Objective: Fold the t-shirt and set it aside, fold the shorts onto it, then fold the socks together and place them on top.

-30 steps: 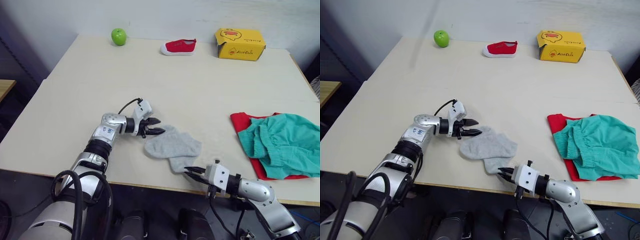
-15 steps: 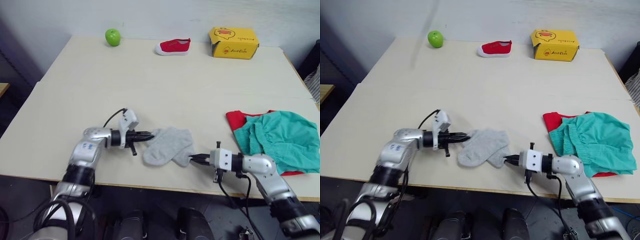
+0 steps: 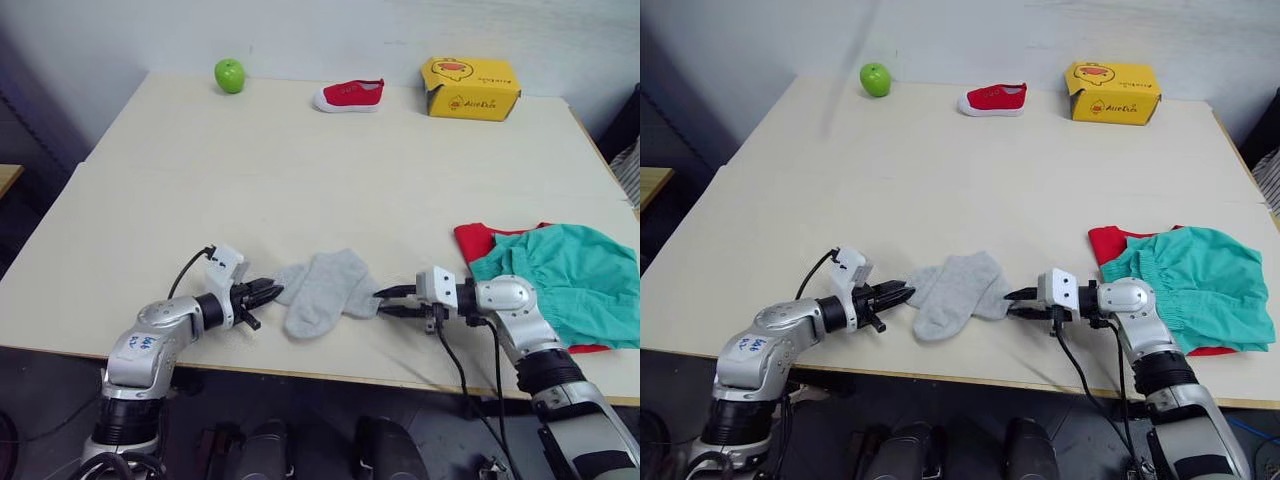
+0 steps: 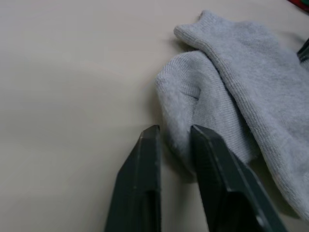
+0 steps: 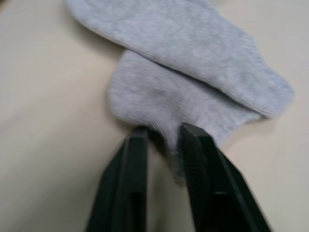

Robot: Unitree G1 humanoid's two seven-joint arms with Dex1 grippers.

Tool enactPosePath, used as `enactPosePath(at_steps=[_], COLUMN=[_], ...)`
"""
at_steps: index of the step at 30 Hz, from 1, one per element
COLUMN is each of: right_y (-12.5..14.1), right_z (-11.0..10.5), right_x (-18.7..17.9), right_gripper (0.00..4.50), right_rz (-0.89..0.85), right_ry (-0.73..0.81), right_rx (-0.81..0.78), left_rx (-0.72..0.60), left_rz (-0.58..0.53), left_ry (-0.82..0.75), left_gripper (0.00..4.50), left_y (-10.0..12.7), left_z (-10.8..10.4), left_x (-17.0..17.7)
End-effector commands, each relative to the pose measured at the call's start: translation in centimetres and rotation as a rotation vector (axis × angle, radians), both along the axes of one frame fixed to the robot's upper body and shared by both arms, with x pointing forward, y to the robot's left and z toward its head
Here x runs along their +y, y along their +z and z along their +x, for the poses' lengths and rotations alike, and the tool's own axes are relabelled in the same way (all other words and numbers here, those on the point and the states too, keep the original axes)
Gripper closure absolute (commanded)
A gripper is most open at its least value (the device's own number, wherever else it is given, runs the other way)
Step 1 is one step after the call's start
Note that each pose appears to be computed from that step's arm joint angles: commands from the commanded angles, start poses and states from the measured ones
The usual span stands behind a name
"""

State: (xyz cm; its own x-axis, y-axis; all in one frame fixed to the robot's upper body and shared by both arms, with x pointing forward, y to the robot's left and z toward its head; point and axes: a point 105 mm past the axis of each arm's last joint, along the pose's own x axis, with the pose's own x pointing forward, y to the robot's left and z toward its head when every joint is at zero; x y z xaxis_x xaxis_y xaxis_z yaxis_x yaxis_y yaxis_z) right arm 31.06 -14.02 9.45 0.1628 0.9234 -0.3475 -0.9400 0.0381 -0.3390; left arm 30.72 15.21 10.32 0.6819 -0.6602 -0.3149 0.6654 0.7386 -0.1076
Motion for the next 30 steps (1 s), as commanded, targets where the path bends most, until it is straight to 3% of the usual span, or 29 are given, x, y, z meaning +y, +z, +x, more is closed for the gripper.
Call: enactPosePath(at_steps=[1,4,7,8,15,21,24,28,30], right_y=[2.8,4.8,6.0,6.0,4.2,3.5,2.9,2.8,2.7], right_z=[-0.1,0.8,3.4,4.1,7.5,8.0,8.1,7.9,7.8], right_x=[-1.8,-2.7,-1.8,-1.4,2.6,5.6,6.4,6.4,6.4], right_gripper=[2.03,0.92,0.00,0.00,0.00,0.00,0.62,1.95,2.69], right_rz=[0.001,-0.010,0.070,0.074,0.091,0.083,0.058,0.066,0.067], right_ry=[0.020,-0.023,-0.160,-0.210,-0.390,-0.376,-0.382,-0.372,-0.363], right_rx=[0.091,0.210,0.317,0.356,0.501,0.525,0.516,0.517,0.510], left_rx=[0.009,0.186,0.308,0.334,0.362,0.409,0.410,0.405,0.410], left_rz=[0.003,-0.006,-0.008,-0.013,-0.064,-0.003,0.013,0.021,0.021], left_ry=[-0.024,-0.009,-0.104,-0.121,-0.081,-0.095,-0.083,-0.053,-0.059], left_gripper=[2.21,1.21,0.20,0.03,0.03,0.03,0.00,0.87,1.55], left_y=[1.9,2.0,2.0,1.8,-0.2,-1.8,-2.1,-2.7,-3.1], left_z=[-1.9,-4.1,-6.5,-7.0,-6.4,-7.3,-7.3,-6.8,-6.9], left_x=[1.8,3.0,1.8,1.2,-4.1,-6.1,-5.9,-5.3,-5.4])
